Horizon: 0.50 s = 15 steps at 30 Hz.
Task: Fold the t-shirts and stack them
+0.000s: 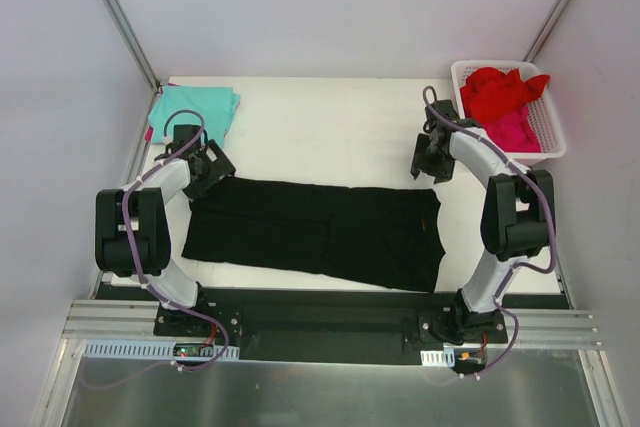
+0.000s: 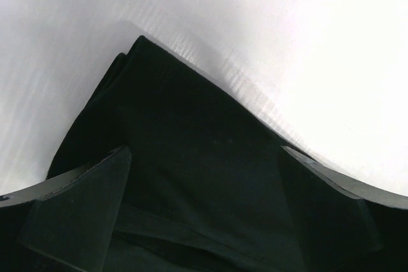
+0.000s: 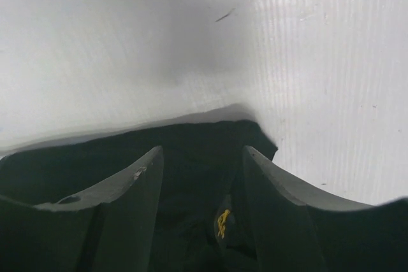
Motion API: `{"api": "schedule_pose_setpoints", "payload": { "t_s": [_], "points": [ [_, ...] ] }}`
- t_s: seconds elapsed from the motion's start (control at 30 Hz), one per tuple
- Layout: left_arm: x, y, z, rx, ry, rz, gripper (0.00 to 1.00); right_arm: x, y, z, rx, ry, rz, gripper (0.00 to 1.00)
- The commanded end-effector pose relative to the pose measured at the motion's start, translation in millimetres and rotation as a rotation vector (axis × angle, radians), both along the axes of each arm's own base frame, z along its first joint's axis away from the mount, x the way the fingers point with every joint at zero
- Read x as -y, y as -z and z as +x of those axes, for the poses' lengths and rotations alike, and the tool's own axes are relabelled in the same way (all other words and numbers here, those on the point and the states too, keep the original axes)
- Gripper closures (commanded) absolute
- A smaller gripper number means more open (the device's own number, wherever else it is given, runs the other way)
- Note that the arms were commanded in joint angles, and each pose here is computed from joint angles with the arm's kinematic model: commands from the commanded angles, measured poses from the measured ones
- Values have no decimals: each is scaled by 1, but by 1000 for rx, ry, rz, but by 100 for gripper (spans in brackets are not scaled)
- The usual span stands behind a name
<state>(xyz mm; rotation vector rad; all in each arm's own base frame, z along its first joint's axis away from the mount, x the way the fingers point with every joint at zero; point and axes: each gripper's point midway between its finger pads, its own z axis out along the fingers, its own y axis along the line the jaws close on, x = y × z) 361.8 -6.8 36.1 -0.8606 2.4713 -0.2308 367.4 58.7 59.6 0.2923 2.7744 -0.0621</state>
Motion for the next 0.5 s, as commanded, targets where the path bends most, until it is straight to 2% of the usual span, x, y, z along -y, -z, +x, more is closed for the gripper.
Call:
{"api": "schedule_pose_setpoints", "payload": {
  "t_s": [0.0,0.07,0.17,0.27,0.47],
  "points": [
    [5,-53,4,109,48,62,1,-35,-79,-4,130,-105,141,43],
    [19,-82,9,144,108,93,1,-48,-95,-17,102,-136,190,43],
    [41,-91,4,67,222,96,1,-73,-98,-48,62,-192,235,43],
    [62,-80,-6,-27,338,50,1,-89,-97,-74,53,-225,272,42],
    [94,-47,-41,-153,455,-15,1,-100,-50,-143,-88,-226,228,41]
  ]
}}
